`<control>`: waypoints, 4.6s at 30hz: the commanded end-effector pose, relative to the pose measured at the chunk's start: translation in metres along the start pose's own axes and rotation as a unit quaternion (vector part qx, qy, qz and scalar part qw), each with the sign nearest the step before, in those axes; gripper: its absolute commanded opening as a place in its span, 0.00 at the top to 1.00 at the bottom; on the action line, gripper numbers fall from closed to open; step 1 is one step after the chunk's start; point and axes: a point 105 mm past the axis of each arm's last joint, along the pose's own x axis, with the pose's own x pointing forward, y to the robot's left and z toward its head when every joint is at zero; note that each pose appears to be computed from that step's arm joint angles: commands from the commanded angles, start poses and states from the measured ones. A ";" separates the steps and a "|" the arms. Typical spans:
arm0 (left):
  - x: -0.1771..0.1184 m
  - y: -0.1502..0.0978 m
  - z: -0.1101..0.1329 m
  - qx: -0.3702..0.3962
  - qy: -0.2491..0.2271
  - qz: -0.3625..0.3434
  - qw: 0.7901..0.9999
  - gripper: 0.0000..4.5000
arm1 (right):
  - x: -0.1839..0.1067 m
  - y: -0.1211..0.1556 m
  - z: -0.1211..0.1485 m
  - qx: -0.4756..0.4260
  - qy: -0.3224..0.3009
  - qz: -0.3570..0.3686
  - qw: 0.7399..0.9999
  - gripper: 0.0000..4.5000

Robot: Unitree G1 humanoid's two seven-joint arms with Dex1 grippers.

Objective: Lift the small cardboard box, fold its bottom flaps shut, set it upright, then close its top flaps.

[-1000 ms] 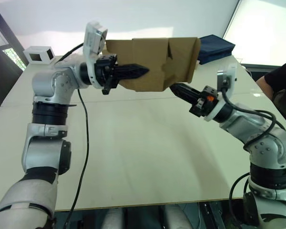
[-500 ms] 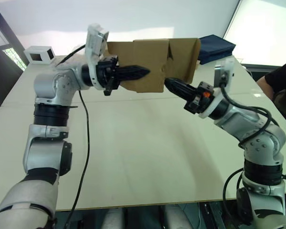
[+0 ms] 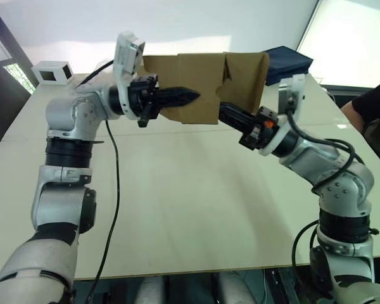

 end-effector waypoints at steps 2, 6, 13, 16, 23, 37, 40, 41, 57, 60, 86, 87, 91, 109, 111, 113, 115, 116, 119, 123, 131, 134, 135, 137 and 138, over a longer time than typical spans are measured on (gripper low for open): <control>-0.004 -0.004 0.016 0.031 -0.011 0.001 0.999 1.00 | -0.015 0.014 0.031 -0.035 -0.024 0.030 0.999 0.98; -0.004 -0.003 0.016 0.032 -0.014 0.002 0.999 1.00 | -0.019 0.008 0.051 -0.051 -0.046 0.019 0.997 0.98; -0.001 -0.006 0.016 0.031 -0.014 -0.005 0.999 1.00 | -0.017 -0.006 0.067 -0.074 -0.067 -0.003 0.995 0.98; -0.001 -0.006 0.015 0.032 -0.012 -0.005 0.999 1.00 | -0.014 -0.010 0.069 -0.070 -0.080 -0.008 0.994 0.98; -0.001 -0.011 0.010 0.038 -0.001 -0.010 0.999 1.00 | 0.002 -0.007 0.054 -0.066 -0.068 0.003 0.995 0.98; -0.001 -0.010 0.006 0.034 -0.002 -0.010 0.999 1.00 | 0.023 0.008 0.048 -0.066 -0.061 0.052 0.995 0.98; -0.002 -0.009 0.006 0.035 -0.004 -0.005 0.999 1.00 | 0.023 0.007 0.047 -0.070 -0.059 0.053 0.994 0.98; -0.003 -0.008 0.006 0.035 -0.005 -0.003 0.999 1.00 | 0.023 0.007 0.046 -0.072 -0.056 0.053 0.994 0.98; -0.007 -0.009 0.021 0.040 -0.030 -0.005 0.999 1.00 | -0.069 -0.054 0.093 0.005 -0.137 -0.059 0.989 0.98; -0.005 -0.011 0.022 0.040 -0.032 -0.012 0.999 1.00 | -0.070 -0.076 0.082 0.004 -0.131 -0.107 0.986 0.98; 0.000 -0.011 0.021 0.027 -0.042 -0.014 0.999 1.00 | -0.018 -0.012 0.049 0.133 -0.145 0.072 0.978 0.98; 0.001 -0.011 0.021 0.027 -0.043 -0.014 0.999 1.00 | -0.017 -0.011 0.048 0.132 -0.146 0.070 0.978 0.93; 0.001 -0.012 0.021 0.027 -0.043 -0.016 0.999 1.00 | -0.015 -0.011 0.047 0.143 -0.156 0.065 0.975 0.64; -0.001 -0.010 0.022 0.028 -0.048 -0.011 0.998 1.00 | -0.012 0.004 0.050 0.238 -0.235 0.106 0.936 0.57; -0.001 -0.010 0.022 0.028 -0.049 -0.011 0.998 1.00 | -0.012 0.006 0.049 0.244 -0.238 0.108 0.934 0.57; -0.001 -0.010 0.023 0.029 -0.050 -0.010 0.998 1.00 | -0.009 0.009 0.046 0.245 -0.232 0.111 0.935 0.57; -0.001 -0.009 0.023 0.029 -0.050 -0.010 0.998 1.00 | -0.008 0.011 0.042 0.242 -0.225 0.110 0.937 0.57; 0.000 -0.009 0.022 0.029 -0.049 -0.009 0.998 1.00 | -0.008 0.011 0.041 0.239 -0.221 0.106 0.940 0.57; 0.000 -0.008 0.022 0.028 -0.048 -0.006 0.998 1.00 | -0.006 0.007 0.034 0.208 -0.193 0.088 0.955 0.57; -0.001 -0.007 0.021 0.026 -0.047 -0.003 0.999 1.00 | -0.008 0.003 0.027 0.160 -0.157 0.069 0.972 0.57; -0.004 -0.002 0.021 0.021 -0.049 0.009 0.999 1.00 | -0.017 0.005 0.025 0.121 -0.119 0.081 0.982 0.57; -0.004 -0.002 0.021 0.021 -0.050 0.008 0.999 1.00 | -0.023 0.006 0.029 0.140 -0.140 0.090 0.976 0.57; -0.004 -0.002 0.021 0.021 -0.050 0.007 0.999 1.00 | -0.025 0.007 0.030 0.154 -0.151 0.098 0.972 0.57; -0.003 -0.002 0.021 0.021 -0.050 0.006 0.998 1.00 | -0.028 0.007 0.031 0.174 -0.166 0.107 0.965 0.57; -0.003 -0.002 0.021 0.022 -0.050 0.006 0.998 1.00 | -0.030 0.007 0.030 0.182 -0.171 0.111 0.962 0.57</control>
